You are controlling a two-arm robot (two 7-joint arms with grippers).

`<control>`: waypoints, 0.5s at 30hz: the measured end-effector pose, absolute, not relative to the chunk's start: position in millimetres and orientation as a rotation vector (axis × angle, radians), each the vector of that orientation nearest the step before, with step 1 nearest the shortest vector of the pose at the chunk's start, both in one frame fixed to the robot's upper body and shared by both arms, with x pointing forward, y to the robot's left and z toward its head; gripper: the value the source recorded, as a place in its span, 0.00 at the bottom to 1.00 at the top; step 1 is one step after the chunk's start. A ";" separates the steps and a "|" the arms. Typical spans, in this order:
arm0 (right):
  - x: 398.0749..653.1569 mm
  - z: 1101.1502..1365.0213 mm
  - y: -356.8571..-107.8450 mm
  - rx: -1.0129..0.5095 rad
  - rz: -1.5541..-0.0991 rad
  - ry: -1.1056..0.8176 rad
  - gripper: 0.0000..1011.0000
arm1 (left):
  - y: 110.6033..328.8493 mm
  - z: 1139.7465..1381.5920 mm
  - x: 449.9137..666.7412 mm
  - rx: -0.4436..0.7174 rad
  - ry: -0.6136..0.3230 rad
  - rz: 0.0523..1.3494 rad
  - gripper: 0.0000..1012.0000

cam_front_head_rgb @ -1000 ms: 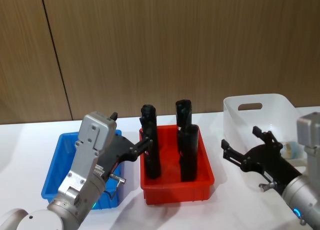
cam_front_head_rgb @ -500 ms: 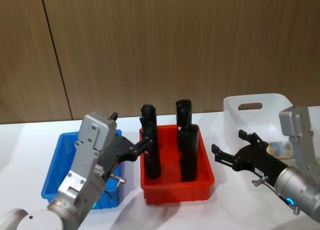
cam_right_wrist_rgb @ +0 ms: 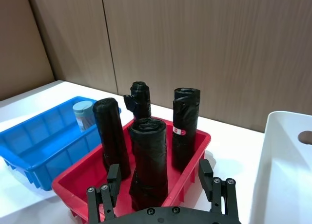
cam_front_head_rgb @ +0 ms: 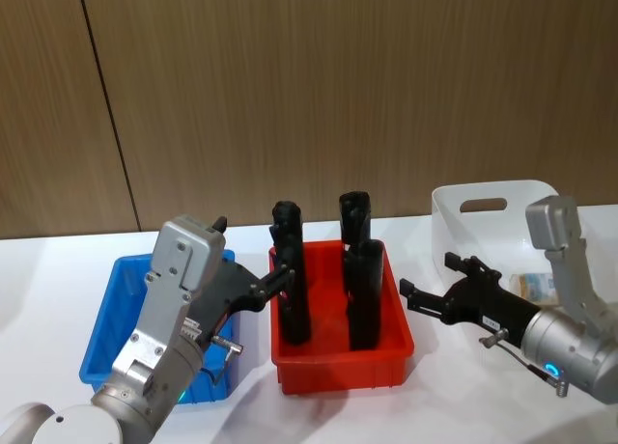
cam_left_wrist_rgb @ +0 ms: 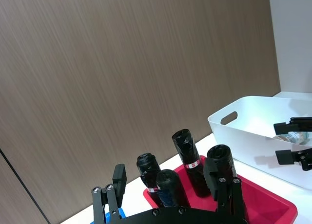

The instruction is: Pick the cotton swabs from the blue box and place them into the white box.

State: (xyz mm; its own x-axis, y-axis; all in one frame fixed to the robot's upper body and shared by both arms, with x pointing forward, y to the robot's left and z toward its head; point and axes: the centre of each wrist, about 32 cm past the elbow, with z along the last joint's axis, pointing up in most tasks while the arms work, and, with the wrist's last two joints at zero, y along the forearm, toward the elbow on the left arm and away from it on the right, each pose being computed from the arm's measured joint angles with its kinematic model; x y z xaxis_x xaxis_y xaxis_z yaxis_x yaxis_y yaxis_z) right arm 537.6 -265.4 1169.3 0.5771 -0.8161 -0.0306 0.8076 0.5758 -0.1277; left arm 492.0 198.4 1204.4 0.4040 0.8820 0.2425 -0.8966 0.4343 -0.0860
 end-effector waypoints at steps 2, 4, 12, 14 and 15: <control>542.4 1167.1 -267.1 -0.103 -0.939 0.094 0.99 | 198.4 1204.4 492.0 0.061 -0.268 1.124 0.99; 546.7 1165.4 -268.5 -0.102 -0.923 0.099 0.99 | 198.4 1204.4 492.0 0.061 -0.268 1.124 0.99; 562.3 1158.1 -272.6 -0.100 -0.871 0.115 0.99 | 198.4 1204.4 492.0 0.061 -0.268 1.124 0.99; 567.8 1155.7 -273.4 -0.102 -0.859 0.123 0.99 | 198.4 1204.4 492.0 0.061 -0.268 1.124 0.99; 569.4 1155.0 -273.5 -0.103 -0.855 0.124 0.99 | 198.4 1204.4 492.0 0.061 -0.268 1.124 0.99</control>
